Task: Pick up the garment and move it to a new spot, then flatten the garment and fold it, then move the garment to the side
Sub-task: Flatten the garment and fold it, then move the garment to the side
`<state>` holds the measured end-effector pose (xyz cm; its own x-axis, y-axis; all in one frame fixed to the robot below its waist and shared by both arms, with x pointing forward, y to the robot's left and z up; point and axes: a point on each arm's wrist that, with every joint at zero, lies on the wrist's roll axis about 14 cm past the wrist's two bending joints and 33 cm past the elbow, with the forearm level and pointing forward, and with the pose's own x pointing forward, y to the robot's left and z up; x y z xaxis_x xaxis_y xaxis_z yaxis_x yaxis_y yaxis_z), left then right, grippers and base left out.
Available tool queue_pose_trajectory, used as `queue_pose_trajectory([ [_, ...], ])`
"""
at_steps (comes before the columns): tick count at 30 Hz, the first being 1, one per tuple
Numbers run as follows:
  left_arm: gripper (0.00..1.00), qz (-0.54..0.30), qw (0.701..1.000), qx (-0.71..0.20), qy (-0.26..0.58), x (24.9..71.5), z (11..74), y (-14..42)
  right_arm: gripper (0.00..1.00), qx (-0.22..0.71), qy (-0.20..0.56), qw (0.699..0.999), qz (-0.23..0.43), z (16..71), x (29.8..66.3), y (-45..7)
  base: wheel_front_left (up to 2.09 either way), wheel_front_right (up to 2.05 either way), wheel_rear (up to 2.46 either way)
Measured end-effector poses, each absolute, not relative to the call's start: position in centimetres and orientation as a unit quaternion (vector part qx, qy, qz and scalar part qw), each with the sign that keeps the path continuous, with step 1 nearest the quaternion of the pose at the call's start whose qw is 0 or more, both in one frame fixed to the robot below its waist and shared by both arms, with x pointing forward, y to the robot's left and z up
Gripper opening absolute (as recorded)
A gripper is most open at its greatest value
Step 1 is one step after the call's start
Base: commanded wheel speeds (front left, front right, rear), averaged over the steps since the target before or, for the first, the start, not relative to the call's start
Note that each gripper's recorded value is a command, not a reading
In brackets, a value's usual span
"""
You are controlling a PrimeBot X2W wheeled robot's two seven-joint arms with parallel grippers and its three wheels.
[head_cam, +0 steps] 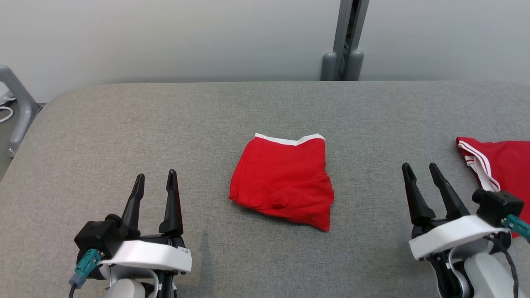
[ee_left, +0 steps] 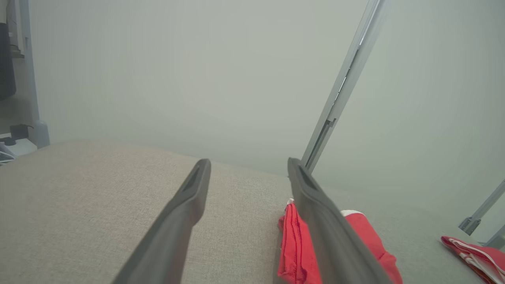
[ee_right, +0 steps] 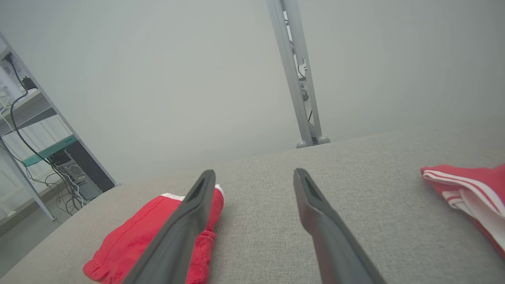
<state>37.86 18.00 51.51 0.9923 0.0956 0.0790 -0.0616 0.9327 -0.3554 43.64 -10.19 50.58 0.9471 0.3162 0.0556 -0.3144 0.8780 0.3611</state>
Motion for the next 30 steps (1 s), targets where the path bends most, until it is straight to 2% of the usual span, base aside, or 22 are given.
queue_pose_trajectory([
  [8, 1.00, 0.022, 0.983, -0.176, -0.044, 37.8, 51.3, 16.9, 1.00, 0.185, 0.002, 0.976, 0.115, 49.1, 41.2, -11.8, 0.00, 0.00, 0.00],
  [14, 1.00, 0.014, 0.984, -0.171, -0.038, 37.1, 51.0, 16.3, 1.00, 0.182, 0.007, 0.977, 0.111, 48.6, 40.3, -11.6, 0.00, 0.00, 0.00],
  [30, 1.00, 0.014, 0.985, -0.168, -0.031, 36.5, 50.5, 16.2, 1.00, 0.186, 0.014, 0.975, 0.121, 48.4, 40.6, -10.5, 0.00, 0.00, 0.00],
])
